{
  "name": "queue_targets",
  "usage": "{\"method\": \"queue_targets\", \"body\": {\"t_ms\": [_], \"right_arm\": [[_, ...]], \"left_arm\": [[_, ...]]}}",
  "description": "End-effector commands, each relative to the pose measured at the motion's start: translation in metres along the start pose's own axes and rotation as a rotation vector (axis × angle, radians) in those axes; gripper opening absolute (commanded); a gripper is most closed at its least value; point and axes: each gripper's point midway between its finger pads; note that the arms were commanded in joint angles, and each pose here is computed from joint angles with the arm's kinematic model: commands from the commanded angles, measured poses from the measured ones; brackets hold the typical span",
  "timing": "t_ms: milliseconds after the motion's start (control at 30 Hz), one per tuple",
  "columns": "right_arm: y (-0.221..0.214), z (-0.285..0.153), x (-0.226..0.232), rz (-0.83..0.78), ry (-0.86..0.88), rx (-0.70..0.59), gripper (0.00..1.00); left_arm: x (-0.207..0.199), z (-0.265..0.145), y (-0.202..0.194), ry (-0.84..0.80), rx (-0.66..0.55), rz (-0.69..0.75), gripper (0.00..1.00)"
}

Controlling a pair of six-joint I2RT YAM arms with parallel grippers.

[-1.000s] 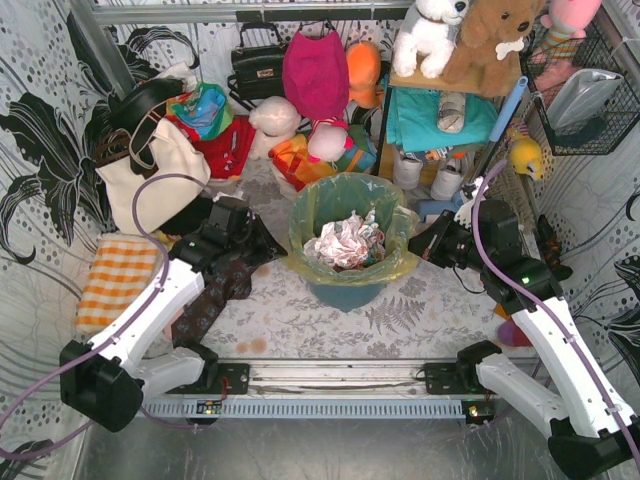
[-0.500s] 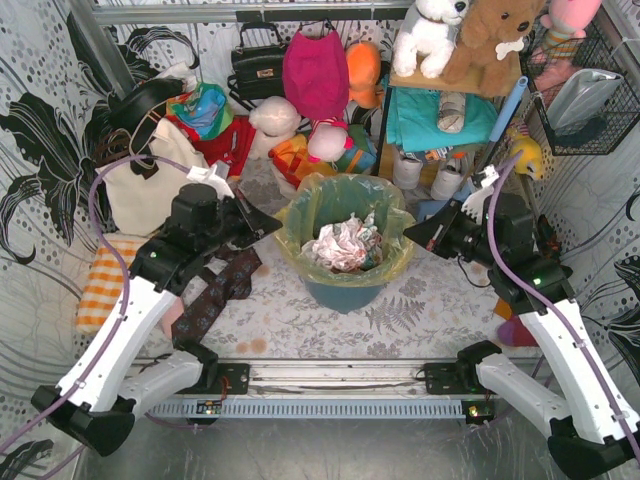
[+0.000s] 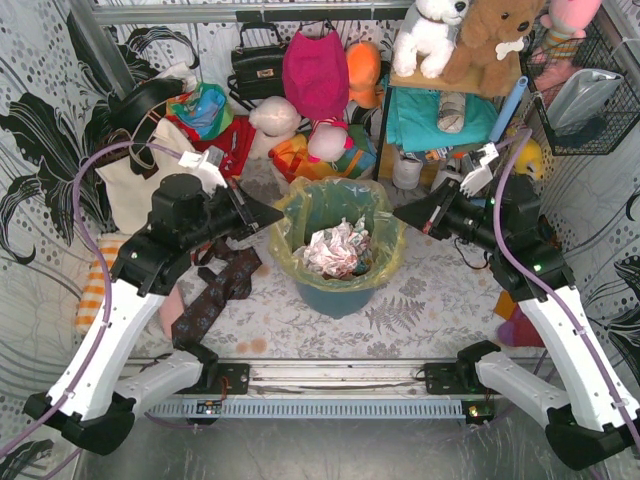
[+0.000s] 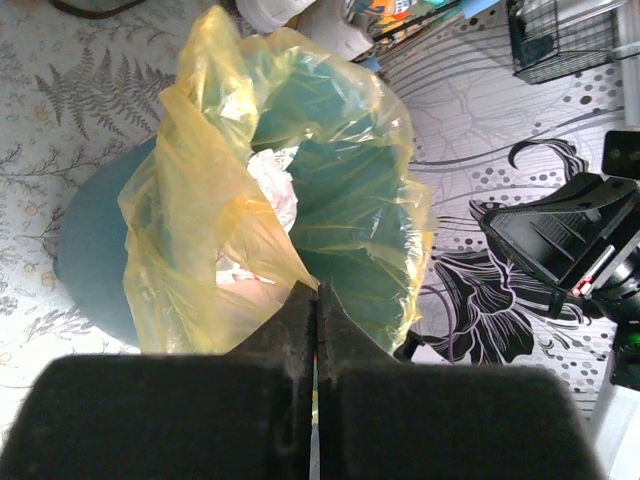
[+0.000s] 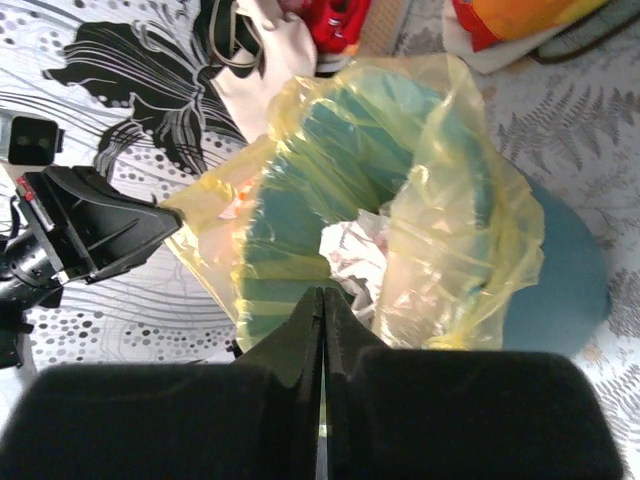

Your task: Tie the trash bag

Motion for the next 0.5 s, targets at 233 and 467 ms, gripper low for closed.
{"method": "queue_targets", "body": {"t_ms": [233, 467], "right_arm": [[0.008, -0.006, 0.002, -0.014, -0.037, -0.018, 0.0], [-0.016, -0.022, -0.064, -0.052, -0.317, 0.036, 0.2]], "left_arm": [[-0.006, -0.014, 0.008, 0.012, -0.028, 0.045, 0.0], [0.031, 0.002, -0.017, 0.106, 0.058, 0.023, 0.0]]}}
Point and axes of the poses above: each gripper's point midway between its finger pads, its own z axis out along the fingers, its own x axis along the line the jaws close on, y = z × x
